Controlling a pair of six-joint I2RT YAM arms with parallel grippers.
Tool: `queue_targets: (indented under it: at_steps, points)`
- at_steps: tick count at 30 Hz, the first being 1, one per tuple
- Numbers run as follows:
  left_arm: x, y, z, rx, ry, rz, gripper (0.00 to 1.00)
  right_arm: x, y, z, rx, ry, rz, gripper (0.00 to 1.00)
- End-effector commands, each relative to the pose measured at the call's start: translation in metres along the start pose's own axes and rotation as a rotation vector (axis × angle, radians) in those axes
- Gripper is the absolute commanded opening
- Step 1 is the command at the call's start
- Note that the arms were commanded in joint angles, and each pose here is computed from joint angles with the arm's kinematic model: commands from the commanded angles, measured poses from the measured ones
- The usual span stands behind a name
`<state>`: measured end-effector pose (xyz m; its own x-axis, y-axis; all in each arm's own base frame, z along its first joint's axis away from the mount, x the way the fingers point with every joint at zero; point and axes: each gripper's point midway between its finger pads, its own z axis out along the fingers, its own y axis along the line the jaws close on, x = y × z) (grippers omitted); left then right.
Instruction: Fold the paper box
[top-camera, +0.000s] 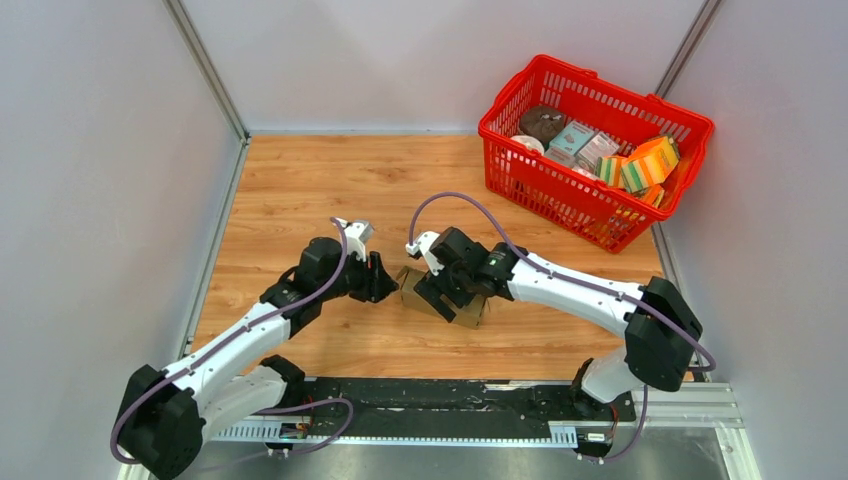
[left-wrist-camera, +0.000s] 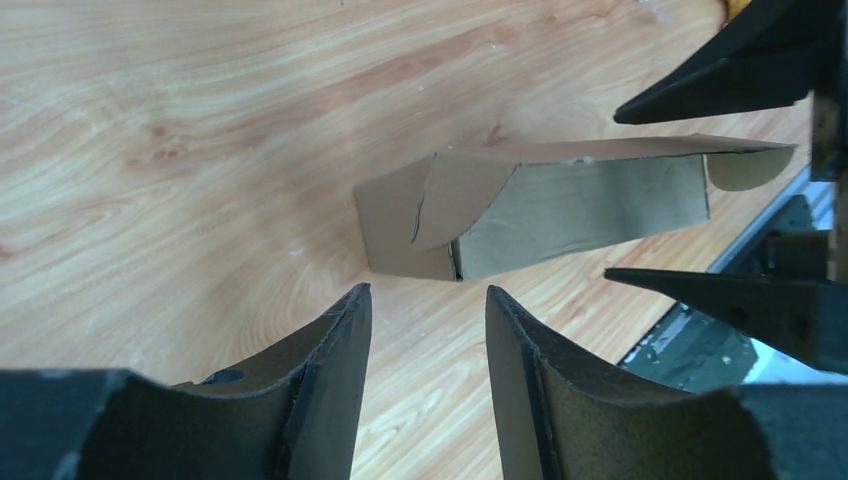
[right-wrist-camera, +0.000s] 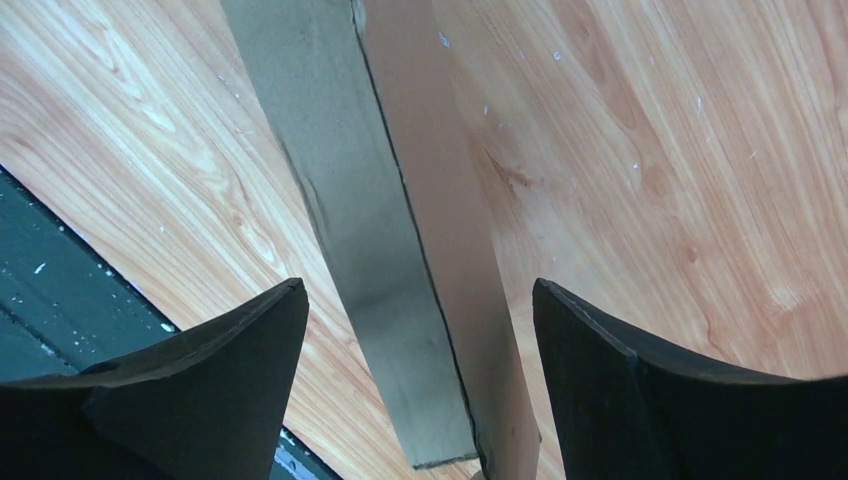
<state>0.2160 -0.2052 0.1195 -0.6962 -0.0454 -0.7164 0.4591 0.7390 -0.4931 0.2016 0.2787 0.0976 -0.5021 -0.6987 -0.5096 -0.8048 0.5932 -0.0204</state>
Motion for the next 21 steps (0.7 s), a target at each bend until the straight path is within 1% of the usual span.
queue_targets:
  at_steps: [1, 5, 7, 9, 14, 19, 20, 21]
  points:
    - [-0.037, -0.003, 0.005, -0.046, -0.085, 0.142, 0.53, -0.017, -0.001, -0.009, 0.0, -0.096, 0.027, 0.86]
    - [-0.038, -0.007, 0.01, -0.037, -0.073, 0.163, 0.53, -0.012, -0.003, -0.004, 0.007, -0.08, 0.028, 0.85]
    - [-0.04, -0.015, 0.013, -0.012, -0.069, 0.181, 0.53, -0.012, -0.003, -0.003, 0.009, -0.08, 0.028, 0.85]
    - [-0.037, -0.016, 0.017, -0.014, -0.044, 0.183, 0.53, -0.013, -0.004, -0.003, 0.013, -0.081, 0.029, 0.85]
    - [-0.038, -0.024, 0.02, 0.022, -0.033, 0.177, 0.51, -0.015, -0.002, -0.001, 0.003, -0.079, 0.028, 0.84]
    - [-0.041, -0.021, 0.022, -0.011, -0.023, 0.177, 0.42, -0.015, 0.0, 0.004, -0.005, -0.078, 0.028, 0.84]
    - [-0.04, -0.02, 0.023, -0.015, -0.012, 0.174, 0.38, -0.014, 0.0, 0.005, -0.006, -0.075, 0.029, 0.83]
    - [-0.039, -0.019, 0.023, -0.022, 0.0, 0.169, 0.36, -0.014, 0.0, 0.005, -0.007, -0.075, 0.028, 0.83]
